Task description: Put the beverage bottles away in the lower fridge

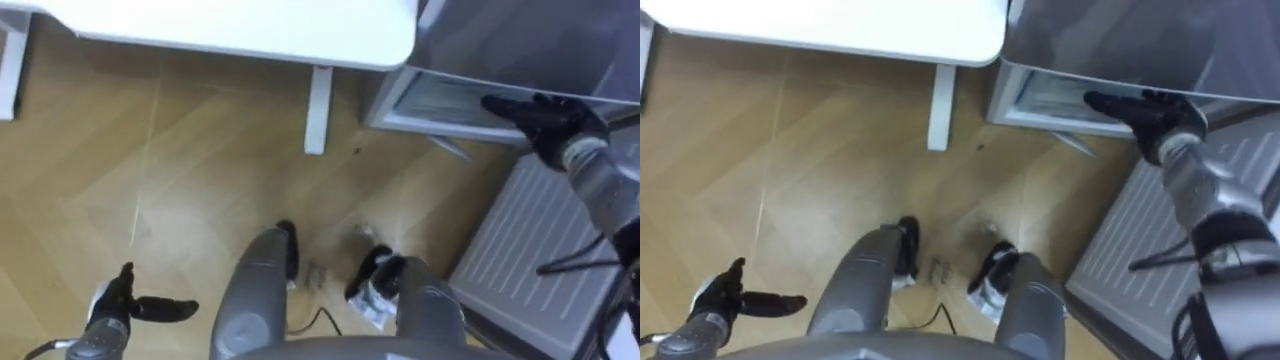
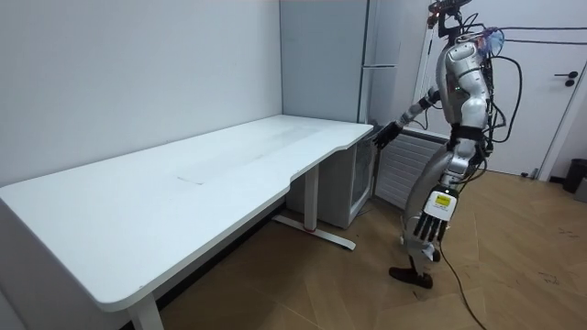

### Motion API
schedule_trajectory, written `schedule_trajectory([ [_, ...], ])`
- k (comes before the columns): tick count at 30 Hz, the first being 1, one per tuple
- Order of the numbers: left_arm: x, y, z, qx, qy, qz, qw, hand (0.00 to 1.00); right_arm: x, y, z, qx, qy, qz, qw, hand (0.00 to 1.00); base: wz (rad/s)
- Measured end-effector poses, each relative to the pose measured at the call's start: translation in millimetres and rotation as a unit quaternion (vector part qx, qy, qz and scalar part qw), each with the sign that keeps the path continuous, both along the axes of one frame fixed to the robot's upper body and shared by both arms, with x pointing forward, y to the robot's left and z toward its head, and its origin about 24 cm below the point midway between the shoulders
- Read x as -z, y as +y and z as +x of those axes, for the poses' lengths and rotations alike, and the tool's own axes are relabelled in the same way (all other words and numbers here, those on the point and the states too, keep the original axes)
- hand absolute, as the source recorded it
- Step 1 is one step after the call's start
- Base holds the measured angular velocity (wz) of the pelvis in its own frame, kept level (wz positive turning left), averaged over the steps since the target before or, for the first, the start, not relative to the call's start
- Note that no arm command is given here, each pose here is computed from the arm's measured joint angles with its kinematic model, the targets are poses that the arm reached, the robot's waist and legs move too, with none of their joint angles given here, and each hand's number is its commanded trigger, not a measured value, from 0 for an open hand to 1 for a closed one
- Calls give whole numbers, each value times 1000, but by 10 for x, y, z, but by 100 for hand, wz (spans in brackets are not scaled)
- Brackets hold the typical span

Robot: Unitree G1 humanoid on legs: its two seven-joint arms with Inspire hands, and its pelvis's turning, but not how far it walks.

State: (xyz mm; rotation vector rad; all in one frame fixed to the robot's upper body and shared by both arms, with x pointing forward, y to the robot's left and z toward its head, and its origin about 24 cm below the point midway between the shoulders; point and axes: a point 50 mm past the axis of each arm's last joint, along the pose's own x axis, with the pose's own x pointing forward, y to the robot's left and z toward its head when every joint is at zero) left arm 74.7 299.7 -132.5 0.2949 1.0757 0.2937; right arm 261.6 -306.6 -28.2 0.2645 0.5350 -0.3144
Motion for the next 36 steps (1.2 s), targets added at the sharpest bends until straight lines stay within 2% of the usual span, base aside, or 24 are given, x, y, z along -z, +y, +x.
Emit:
schedule_trajectory([
  [6,89,-137,-150,-36,8,-19,999,0,138,-18,-394,-37,29,-95,994,0,-13],
  [10,75,-70,-396,-68,16,-6,998,0,54,-10,-592,-70,35,-191,979,0,-11],
  [12,84,-81,-494,-91,20,1,996,0,-98,-5,-576,-74,12,-249,966,0,-16],
  [14,107,-159,-556,-110,17,-3,994,0,-419,-76,-516,-45,-45,-308,949,0,-12],
  [16,108,-173,-562,-120,11,-6,993,0,-561,-192,-552,6,-68,-327,942,0,-3],
  [18,101,-153,-584,-126,11,-3,992,0,-864,-252,-572,59,-132,-363,921,0,-8],
  [20,99,-156,-606,-126,13,-3,992,0,-994,-276,-634,82,-167,-386,904,0,-4],
  [23,109,-181,-630,-129,18,-6,992,0,-1009,-251,-715,114,-187,-391,894,0,-8],
  [27,136,-238,-636,-132,27,-15,991,0,-887,-211,-799,127,-171,-391,895,0,-6],
  [36,169,-300,-606,-117,44,-22,992,0,-180,-315,-1196,142,-9,-352,925,0,-6],
])
